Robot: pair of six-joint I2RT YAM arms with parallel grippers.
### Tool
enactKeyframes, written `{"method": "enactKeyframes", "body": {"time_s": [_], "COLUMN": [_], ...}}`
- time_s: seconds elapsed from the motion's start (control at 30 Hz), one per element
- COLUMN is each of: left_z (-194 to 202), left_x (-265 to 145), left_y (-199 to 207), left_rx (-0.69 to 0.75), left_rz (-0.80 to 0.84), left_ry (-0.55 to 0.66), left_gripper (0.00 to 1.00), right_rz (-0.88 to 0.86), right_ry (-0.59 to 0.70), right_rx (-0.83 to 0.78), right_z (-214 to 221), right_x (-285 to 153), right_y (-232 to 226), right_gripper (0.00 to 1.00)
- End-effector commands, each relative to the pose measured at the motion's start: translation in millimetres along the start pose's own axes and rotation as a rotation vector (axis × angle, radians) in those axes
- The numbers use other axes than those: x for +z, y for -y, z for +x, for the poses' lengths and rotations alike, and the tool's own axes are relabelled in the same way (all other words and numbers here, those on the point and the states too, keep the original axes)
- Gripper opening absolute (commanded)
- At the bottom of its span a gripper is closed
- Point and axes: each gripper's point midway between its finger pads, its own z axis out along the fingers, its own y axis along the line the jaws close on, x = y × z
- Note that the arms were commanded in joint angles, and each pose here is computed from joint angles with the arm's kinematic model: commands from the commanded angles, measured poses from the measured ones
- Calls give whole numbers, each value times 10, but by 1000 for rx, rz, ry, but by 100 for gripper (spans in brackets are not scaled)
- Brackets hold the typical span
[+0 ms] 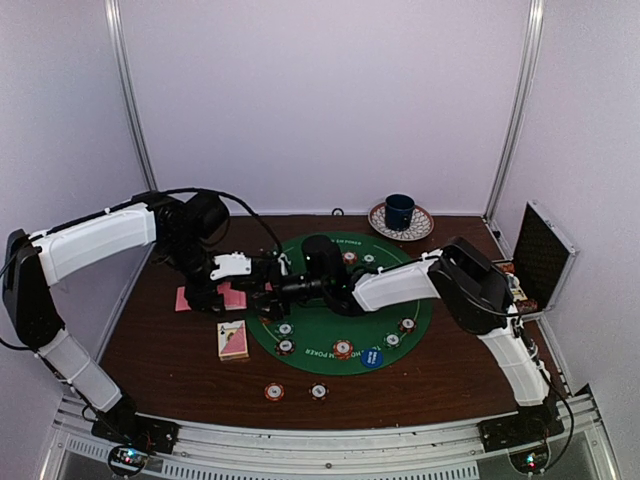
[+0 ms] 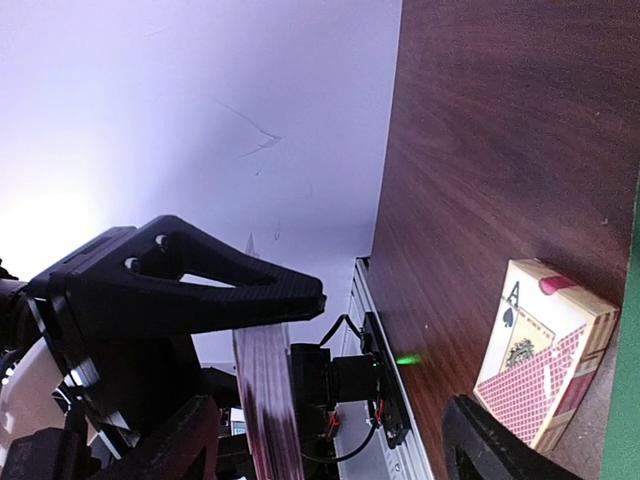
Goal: Distribute texas hold em gaming equipment
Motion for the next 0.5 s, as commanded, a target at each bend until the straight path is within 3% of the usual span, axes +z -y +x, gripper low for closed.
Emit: {"method": "enactKeyframes", "body": {"time_s": [0.0,0.47], "left_z": [-123,-136], "left_x": [-82,-94], "left_y": [-62,-67], "left_rx": [-2,-7], "left_rz": [-18,-8], "left_ry": [42,36], "left_gripper": [0,0], "right_rz": [-108,-161], "right_ry": [14,-8], "right_rx": [-34,14], "right_z": [15,35], "right_x": [-2,138], "right_y": [-269,-171], "right_gripper": [81,83]}}
